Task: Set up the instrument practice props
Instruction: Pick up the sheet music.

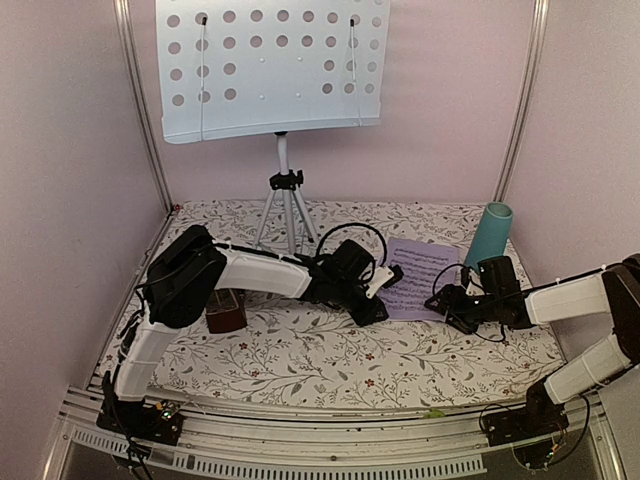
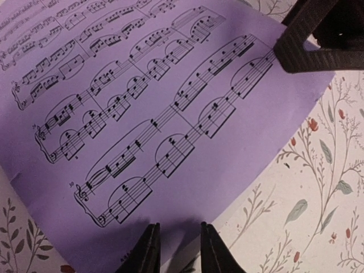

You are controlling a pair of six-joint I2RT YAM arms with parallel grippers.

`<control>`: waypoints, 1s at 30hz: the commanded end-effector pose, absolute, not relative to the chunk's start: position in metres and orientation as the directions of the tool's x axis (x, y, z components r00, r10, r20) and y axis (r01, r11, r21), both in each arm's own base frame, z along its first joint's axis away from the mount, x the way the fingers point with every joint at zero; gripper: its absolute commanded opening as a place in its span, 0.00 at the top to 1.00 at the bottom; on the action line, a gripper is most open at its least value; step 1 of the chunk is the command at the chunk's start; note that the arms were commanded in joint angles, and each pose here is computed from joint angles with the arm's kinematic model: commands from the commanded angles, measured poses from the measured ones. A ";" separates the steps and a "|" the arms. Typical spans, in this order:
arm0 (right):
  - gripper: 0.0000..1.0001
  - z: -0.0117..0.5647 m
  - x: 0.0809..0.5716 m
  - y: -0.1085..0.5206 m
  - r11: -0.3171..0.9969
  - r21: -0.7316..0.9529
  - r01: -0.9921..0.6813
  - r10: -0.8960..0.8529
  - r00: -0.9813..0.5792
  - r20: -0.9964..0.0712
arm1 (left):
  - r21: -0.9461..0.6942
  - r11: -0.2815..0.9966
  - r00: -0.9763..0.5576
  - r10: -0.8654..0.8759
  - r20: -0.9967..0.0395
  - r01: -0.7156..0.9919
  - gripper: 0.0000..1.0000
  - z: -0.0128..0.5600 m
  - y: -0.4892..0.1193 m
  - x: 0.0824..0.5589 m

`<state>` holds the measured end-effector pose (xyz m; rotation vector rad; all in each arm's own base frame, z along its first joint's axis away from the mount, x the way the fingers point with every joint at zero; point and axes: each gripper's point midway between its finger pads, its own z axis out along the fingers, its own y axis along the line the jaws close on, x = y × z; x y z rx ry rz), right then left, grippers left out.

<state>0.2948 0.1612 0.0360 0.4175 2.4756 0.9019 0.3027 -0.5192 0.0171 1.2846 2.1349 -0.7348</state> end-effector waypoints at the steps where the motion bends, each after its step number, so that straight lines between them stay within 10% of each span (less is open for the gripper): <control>1: 0.26 0.053 0.300 0.160 0.723 0.680 0.124 0.453 -0.828 -0.331 | -0.200 0.392 -0.421 0.633 -0.650 0.898 0.74 -0.001 -0.517 0.296; 30: 0.54 0.036 0.353 0.134 0.676 0.716 0.174 0.536 -0.783 -0.316 | -0.202 0.351 -0.391 0.634 -0.667 0.914 0.76 0.007 -0.522 0.289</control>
